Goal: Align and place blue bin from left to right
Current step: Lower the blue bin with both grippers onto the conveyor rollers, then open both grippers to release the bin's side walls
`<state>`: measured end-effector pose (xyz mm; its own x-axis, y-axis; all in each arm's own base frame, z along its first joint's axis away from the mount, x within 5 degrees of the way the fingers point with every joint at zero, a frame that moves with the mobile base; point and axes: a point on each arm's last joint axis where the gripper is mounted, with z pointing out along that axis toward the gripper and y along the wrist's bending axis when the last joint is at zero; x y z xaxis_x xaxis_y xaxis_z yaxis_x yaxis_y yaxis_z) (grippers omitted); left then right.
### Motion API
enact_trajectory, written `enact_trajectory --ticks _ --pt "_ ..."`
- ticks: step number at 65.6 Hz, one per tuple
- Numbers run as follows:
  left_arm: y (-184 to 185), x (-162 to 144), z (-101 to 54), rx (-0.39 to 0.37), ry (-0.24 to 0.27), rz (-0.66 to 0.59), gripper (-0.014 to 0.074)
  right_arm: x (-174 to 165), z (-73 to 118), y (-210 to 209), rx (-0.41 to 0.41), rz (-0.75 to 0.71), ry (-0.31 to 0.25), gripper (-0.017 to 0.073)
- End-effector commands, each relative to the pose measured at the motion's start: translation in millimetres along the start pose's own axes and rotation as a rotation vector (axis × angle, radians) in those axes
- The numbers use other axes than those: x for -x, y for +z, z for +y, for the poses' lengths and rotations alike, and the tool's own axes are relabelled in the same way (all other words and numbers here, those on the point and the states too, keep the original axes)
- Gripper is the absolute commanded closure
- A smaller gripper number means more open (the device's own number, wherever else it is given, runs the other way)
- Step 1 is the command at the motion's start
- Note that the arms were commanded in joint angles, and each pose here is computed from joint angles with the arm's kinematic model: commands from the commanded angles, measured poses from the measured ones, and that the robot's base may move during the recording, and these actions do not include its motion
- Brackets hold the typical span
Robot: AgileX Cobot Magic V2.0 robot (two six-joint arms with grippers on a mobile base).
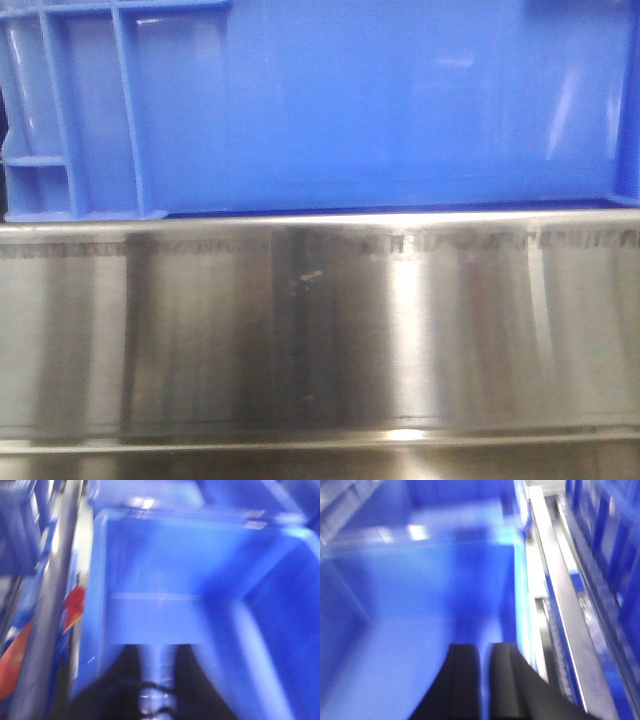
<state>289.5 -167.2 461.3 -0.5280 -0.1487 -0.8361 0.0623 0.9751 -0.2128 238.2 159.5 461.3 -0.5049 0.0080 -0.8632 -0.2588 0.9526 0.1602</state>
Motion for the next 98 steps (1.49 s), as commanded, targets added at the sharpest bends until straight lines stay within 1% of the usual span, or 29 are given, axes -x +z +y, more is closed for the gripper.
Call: enact_trajectory --ticks 1,5,9,13,19,21,25,30,36,43,51,61,65,68,73,79,89,98 --pt "-8 6 -0.8 -0.02 0.01 -0.048 0.0704 8 -0.4 -10 0.013 -0.048 -0.009 0.0631" --pt "-9 7 -0.7 -0.023 0.009 -0.053 0.0704 9 -1.0 -13 0.015 -0.056 -0.006 0.0629" --pt "-13 7 -0.3 -0.035 -0.005 -0.049 0.0704 10 -2.6 -18 0.015 -0.061 -0.003 0.0629" --pt "-22 8 0.2 -0.065 -0.028 -0.037 0.0704 12 -5.7 -30 0.019 -0.079 0.005 0.0629" --pt "-41 4 -4.1 -0.132 -0.018 -0.04 0.0704 11 -10.5 -46 0.034 -0.113 0.008 0.064" --pt "-44 0 -6.4 -0.152 -0.002 -0.05 0.0704 10 -12.4 -52 0.047 -0.137 -0.001 0.064" --pt "-52 -6 -12.9 -0.216 0.027 -0.093 0.0704 2 -15.0 -58 0.073 -0.169 -0.027 0.064" --pt "-62 -15 -16.4 -0.299 0.039 -0.14 0.0704 -13 -20.0 -64 0.102 -0.201 -0.058 0.064" --pt "-74 -23 -15.6 -0.384 0.043 -0.197 0.0704 -28 -27.3 -82 0.161 -0.297 -0.094 0.064" --pt "-80 -33 -9.7 -0.438 0.05 -0.242 0.0704 -44 -35.9 -100 0.196 -0.372 -0.133 0.064" --pt "-88 -48 2.2 -0.471 0.088 -0.292 0.0704 -65 -47.5 -113 0.195 -0.382 -0.155 0.064" --pt "-103 -70 20.4 -0.528 0.136 -0.371 0.0704 -88 -60.0 -127 0.183 -0.411 -0.239 0.064" --pt "-111 -80 28.7 -0.555 0.153 -0.403 0.0704 -96 -64.4 -135 0.189 -0.443 -0.259 0.064" --pt "-116 -88 35.6 -0.566 0.18 -0.43 0.0704 -103 -66.7 -136 0.191 -0.451 -0.273 0.064" --pt "-122 -104 48.7 -0.561 0.229 -0.454 0.0704 -112 -71.3 -141 0.196 -0.47 -0.275 0.064" --pt "-127 -121 62.8 -0.551 0.259 -0.46 0.0704 -121 -76.4 -147 0.197 -0.483 -0.271 0.064" --pt "-140 -140 83.0 -0.558 0.25 -0.487 0.0704 -127 -81.0 -155 0.202 -0.512 -0.264 0.064" --pt "-154 -142 92.8 -0.566 0.234 -0.529 0.0704 -127 -81.8 -159 0.212 -0.529 -0.253 0.064"
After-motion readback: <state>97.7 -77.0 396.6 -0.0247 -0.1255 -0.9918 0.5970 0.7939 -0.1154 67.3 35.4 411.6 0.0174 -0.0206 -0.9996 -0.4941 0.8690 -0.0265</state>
